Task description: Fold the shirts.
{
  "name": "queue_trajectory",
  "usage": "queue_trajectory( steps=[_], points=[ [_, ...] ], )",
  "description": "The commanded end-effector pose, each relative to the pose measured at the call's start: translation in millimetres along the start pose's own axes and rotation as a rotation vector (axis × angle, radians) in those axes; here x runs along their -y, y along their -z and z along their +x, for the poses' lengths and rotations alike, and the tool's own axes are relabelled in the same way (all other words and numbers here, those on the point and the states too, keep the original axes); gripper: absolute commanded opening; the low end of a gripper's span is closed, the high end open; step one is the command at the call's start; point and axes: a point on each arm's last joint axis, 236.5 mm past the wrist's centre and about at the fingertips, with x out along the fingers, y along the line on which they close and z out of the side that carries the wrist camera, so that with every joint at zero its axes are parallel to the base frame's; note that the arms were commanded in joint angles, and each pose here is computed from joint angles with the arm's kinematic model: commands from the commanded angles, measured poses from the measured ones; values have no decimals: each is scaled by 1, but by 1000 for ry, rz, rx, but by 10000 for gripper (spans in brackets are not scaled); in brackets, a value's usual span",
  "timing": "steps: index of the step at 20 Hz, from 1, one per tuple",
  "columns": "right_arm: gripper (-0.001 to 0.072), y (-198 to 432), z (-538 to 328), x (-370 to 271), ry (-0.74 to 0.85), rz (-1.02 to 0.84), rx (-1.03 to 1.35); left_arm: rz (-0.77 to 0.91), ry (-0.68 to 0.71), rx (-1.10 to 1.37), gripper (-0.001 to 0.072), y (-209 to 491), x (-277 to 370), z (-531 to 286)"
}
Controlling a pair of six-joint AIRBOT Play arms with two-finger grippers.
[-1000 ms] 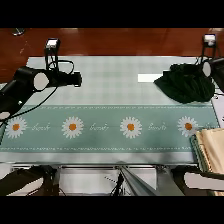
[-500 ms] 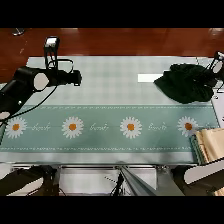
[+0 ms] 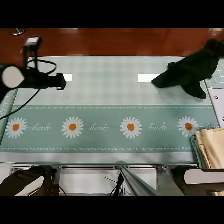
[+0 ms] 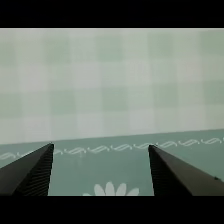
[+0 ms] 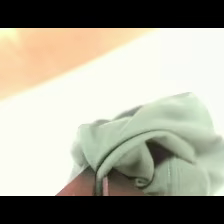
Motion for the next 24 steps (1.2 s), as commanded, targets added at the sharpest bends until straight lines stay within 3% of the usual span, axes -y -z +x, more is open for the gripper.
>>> queue_trajectory(
  steps=[1,5,10,18,24],
  points=[
    [19,-80,-134,-96,-179,-149,302,-60,148,27,703,40,29,-39],
    [19,-108,-268,-173,-306,-310,530,-107,260,96,703,83,54,-45],
    [18,-81,-374,-233,-460,-470,643,-137,308,90,703,90,63,-48],
    [18,138,-278,-287,-678,-606,-137,-141,312,116,703,84,64,-49],
    [19,335,-191,-364,-798,-453,-521,-133,310,117,703,84,63,-49]
  ],
)
